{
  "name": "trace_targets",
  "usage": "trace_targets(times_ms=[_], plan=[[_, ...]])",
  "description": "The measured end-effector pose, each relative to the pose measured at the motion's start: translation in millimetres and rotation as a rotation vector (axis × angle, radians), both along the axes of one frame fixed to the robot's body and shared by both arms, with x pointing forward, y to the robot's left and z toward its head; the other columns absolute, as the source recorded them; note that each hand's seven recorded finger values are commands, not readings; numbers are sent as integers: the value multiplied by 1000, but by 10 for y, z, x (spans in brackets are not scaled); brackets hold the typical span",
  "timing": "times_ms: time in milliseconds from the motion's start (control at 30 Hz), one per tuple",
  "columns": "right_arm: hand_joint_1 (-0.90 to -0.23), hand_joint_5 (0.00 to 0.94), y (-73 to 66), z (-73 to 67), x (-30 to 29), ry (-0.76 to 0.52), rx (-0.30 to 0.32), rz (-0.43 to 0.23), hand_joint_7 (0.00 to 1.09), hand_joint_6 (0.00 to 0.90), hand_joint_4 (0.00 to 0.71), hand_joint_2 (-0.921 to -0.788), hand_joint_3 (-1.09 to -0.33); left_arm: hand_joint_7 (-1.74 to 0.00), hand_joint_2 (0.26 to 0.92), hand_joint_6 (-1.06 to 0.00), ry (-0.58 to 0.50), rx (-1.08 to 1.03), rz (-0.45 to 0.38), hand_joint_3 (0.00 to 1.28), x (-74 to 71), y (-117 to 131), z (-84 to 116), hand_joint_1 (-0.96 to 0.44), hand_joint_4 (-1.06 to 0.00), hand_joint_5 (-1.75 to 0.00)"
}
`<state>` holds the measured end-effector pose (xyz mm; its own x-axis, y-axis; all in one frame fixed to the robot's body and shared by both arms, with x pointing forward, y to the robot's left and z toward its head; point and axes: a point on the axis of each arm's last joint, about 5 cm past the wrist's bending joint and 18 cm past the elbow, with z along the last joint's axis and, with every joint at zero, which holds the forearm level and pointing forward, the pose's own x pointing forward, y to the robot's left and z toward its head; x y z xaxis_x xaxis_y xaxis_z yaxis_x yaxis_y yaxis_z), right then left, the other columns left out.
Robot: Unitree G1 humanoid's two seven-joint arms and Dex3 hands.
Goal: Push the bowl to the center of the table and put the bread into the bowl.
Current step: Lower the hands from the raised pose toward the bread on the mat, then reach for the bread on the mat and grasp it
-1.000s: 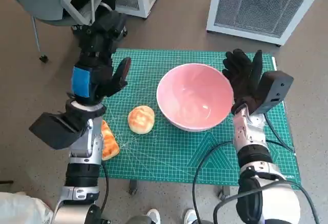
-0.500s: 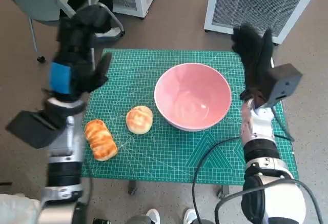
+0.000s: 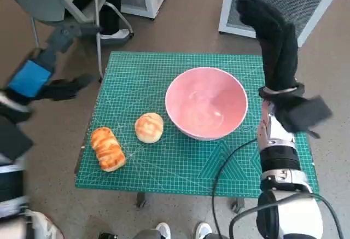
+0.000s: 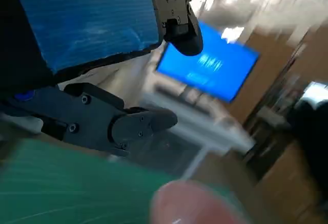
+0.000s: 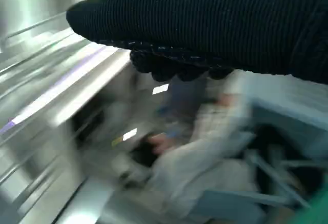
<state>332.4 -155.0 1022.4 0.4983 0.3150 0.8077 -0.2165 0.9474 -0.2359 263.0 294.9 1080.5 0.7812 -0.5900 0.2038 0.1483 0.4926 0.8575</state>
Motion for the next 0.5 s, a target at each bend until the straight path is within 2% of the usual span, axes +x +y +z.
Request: trace_targets(times_ms=[133, 267, 500], plan=[[-604, 17, 39, 2, -35, -30, -28, 33, 601, 82, 313, -921, -739, -484, 908, -191, 81, 100, -26, 42, -9, 30, 17, -317, -314, -34], [-600, 16, 52, 11, -61, -49, -39, 46, 611, 78, 314, -921, -738, -443, 886, -223, 132, 175, -60, 13, -12, 45, 14, -322, -331, -18], [-600, 15, 56, 29, -102, -77, -42, 57, 626, 70, 316, -921, -738, -258, 796, -326, 199, 327, -120, 1, -41, 60, -29, -296, -347, -2]])
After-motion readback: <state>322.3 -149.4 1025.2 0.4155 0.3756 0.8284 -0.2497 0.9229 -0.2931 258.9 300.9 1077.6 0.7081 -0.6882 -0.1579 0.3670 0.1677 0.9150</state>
